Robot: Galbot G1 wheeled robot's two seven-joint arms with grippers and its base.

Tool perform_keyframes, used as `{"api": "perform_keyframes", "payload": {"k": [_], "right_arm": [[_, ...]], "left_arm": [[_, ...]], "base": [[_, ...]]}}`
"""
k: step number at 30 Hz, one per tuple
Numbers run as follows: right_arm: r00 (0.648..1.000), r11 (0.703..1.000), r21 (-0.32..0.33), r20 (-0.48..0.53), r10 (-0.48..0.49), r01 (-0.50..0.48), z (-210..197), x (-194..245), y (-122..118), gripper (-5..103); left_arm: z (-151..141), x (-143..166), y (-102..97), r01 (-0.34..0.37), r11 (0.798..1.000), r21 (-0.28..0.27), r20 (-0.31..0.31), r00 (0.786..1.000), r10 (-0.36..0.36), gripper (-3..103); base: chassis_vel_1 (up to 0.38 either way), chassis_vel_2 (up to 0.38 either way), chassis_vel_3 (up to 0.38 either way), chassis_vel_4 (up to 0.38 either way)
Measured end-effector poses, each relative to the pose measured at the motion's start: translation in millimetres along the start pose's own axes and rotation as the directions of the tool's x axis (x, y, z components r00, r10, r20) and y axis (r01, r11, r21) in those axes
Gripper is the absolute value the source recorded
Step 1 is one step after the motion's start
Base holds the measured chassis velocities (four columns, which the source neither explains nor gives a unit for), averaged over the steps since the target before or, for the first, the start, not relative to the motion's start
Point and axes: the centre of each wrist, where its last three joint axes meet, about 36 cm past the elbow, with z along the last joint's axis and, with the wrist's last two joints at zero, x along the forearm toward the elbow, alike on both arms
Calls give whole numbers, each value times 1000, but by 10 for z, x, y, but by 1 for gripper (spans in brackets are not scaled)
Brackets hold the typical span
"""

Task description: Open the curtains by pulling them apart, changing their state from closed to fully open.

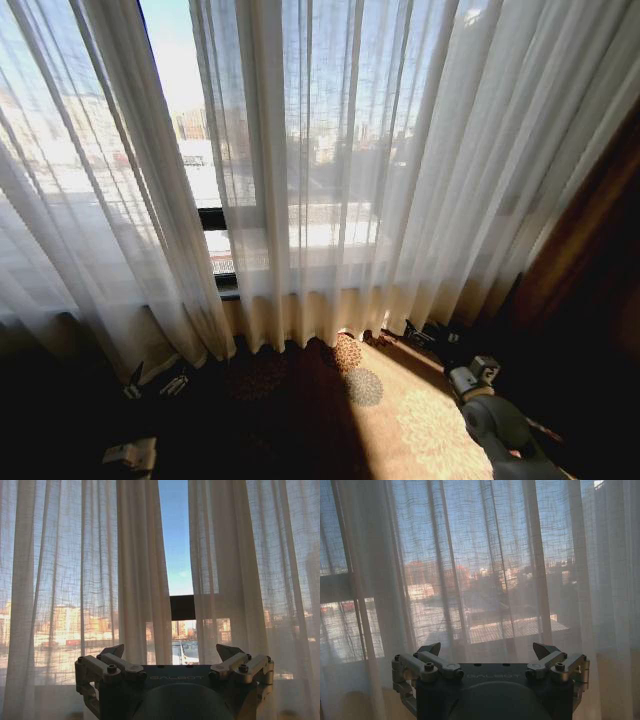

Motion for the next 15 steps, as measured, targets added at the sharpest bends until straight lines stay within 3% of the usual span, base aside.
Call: {"api": "perform_keyframes", "payload": {"k": [8,10,12,15], "right_arm": [[999,999,6,27,-37,37,174,-229,324,100],[998,999,14,47,-39,38,177,-233,338,100],[987,999,23,151,-52,49,245,-283,317,100],[985,999,22,167,-50,47,291,-290,296,100]], "left_arm": [[0,0,0,0,1000,0,0,1000,0,100],[0,0,0,0,1000,0,0,1000,0,100],[0,0,0,0,1000,0,0,1000,0,100],[0,0,0,0,1000,0,0,1000,0,100]], "base": [[0,0,0,0],[0,0,0,0],[0,0,0,0],[0,0,0,0]]}}
